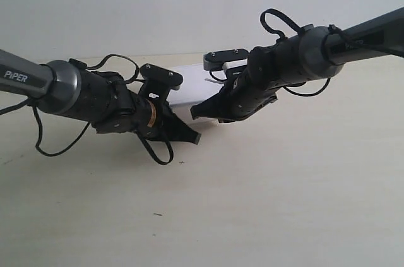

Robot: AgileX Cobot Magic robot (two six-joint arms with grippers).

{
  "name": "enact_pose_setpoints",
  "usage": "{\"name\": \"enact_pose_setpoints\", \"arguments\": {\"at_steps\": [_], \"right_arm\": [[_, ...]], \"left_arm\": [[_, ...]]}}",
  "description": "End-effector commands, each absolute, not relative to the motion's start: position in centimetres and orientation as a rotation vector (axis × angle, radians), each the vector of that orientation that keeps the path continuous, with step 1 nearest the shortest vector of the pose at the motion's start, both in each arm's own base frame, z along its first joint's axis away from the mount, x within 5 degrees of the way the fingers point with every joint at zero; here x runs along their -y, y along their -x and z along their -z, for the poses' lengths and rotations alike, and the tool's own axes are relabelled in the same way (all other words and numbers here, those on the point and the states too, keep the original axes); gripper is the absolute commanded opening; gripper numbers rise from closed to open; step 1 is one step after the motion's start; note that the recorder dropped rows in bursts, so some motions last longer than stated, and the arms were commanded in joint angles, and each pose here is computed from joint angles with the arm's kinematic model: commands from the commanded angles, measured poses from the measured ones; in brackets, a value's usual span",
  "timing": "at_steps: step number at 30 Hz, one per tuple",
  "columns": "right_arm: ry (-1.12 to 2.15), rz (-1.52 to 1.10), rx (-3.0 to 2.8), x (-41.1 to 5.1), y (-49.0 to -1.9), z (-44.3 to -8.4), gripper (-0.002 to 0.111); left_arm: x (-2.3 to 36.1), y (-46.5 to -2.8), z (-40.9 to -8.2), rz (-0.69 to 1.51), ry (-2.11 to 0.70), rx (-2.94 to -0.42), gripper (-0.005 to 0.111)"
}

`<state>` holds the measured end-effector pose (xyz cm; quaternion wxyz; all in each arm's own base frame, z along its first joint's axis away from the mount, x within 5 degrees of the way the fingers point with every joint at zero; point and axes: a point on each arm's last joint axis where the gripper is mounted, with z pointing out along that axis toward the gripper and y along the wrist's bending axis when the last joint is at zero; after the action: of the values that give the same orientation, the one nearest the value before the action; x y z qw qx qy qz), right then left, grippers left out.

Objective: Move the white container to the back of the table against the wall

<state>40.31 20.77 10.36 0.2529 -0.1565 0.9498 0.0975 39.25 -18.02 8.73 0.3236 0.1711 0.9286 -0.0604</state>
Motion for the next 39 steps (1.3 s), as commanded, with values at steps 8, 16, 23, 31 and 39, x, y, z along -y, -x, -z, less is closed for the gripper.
{"name": "enact_pose_setpoints", "arguments": {"at_steps": [8, 16, 23, 31, 39], "right_arm": [[0.446, -0.264, -2.507, -21.6, -43.1, -9.9, 0.0], [0.423, -0.266, -2.479, -21.5, -44.8, -10.2, 0.0], [0.416, -0.276, -2.441, -21.9, -45.8, -10.5, 0.0], [0.407, -0.286, -2.394, -22.3, -46.5, -10.9, 0.0], [0.399, -0.291, -2.333, -22.4, -47.0, -10.7, 0.0]], "left_arm": [[17.0, -43.1, -8.4, 0.007, -0.443, -2.427, 0.0], [16.0, -44.8, -7.7, -0.009, -0.411, -2.42, 0.0], [16.4, -45.7, -8.0, -0.011, -0.423, -2.386, 0.0], [16.8, -47.4, -8.2, -0.029, -0.411, -2.353, 0.0], [17.0, -48.5, -7.9, -0.077, -0.437, -2.345, 0.0]]}}
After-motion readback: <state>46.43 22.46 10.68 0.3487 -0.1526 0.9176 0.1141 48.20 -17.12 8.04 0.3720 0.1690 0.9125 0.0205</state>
